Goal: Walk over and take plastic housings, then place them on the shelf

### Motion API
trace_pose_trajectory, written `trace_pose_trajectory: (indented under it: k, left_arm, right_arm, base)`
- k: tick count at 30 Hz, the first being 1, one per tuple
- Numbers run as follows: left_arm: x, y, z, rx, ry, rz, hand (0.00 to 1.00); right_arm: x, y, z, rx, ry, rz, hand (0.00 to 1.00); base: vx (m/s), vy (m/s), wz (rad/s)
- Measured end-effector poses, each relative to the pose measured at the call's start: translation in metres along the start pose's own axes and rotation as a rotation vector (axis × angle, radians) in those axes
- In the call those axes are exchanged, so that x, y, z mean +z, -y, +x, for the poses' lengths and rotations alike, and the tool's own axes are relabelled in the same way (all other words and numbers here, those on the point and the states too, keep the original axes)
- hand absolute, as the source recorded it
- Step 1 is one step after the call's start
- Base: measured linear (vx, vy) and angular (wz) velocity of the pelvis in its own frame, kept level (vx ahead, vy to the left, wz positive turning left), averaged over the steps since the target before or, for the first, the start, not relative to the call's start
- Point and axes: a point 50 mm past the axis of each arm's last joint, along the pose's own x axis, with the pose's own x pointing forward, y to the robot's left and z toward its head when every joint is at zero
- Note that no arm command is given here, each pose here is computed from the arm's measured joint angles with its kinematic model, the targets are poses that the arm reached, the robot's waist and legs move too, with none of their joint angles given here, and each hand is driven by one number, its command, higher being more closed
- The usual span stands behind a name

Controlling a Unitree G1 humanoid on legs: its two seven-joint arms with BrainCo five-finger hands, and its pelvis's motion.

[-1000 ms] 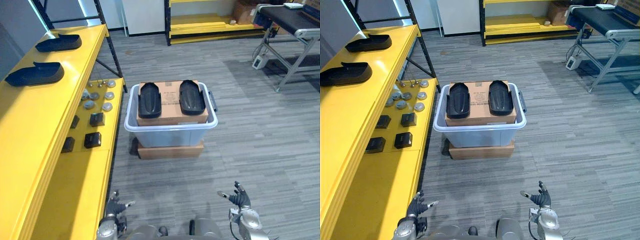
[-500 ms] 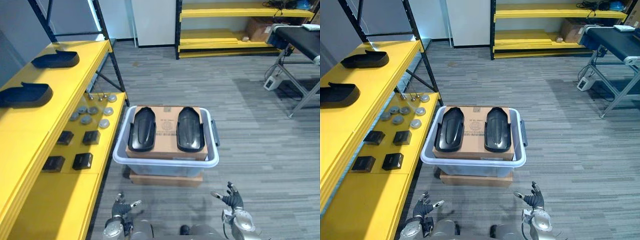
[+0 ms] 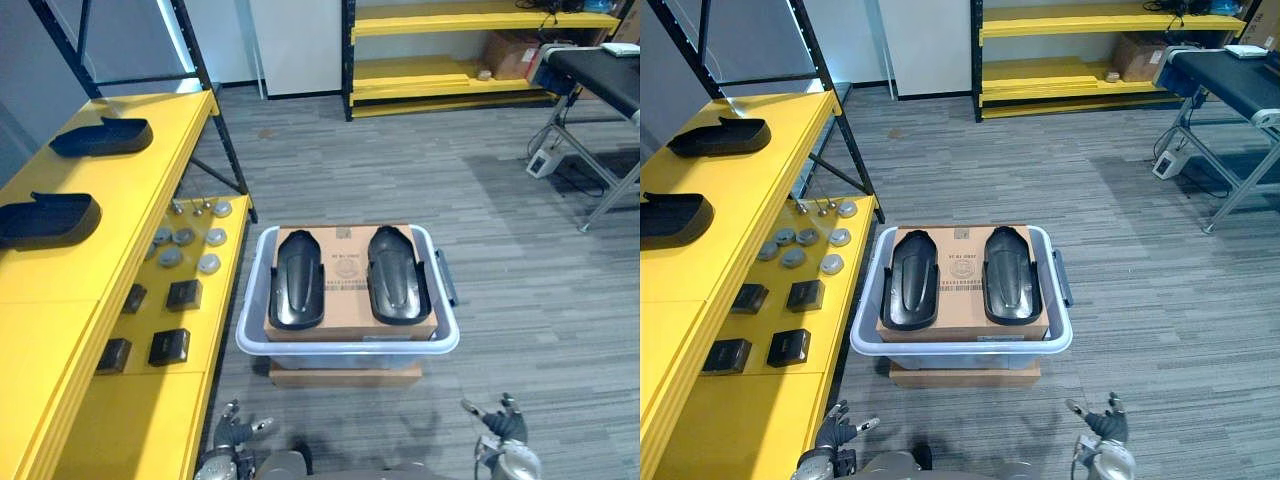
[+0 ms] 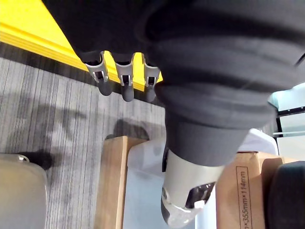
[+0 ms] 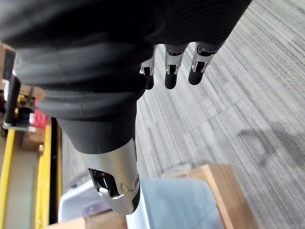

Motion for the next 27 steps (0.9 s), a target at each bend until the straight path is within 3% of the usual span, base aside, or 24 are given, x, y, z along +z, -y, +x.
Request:
trace_pose_trajectory:
  k: [5, 12, 21, 27]
  left_arm:
    - [-0.001, -0.002, 0.000, -0.023, 0.001, 0.042, 0.00]
    - [0.000, 0.003, -0.001, -0.065, 0.007, 0.069, 0.00]
    - [0.005, 0.011, -0.001, -0.100, 0.040, 0.097, 0.00]
    - [0.017, 0.015, 0.003, -0.095, 0.073, 0.092, 0.00]
  right_arm:
    - [0.060, -0.003, 0.012, -0.011, 0.244, 0.026, 0.00]
    - [0.105, -0.047, 0.015, 0.141, 0.447, -0.120, 0.00]
    - [0.129, -0.110, 0.043, 0.274, 0.446, -0.267, 0.00]
    - [0.159, -0.137, 0.065, 0.218, 0.400, -0.279, 0.00]
  base:
    - [0.07, -0.004, -0.08]
    - [0.00, -0.002, 0.05]
    - [-0.09, -0.007, 0.40]
    - [-0.10, -0.003, 0.23]
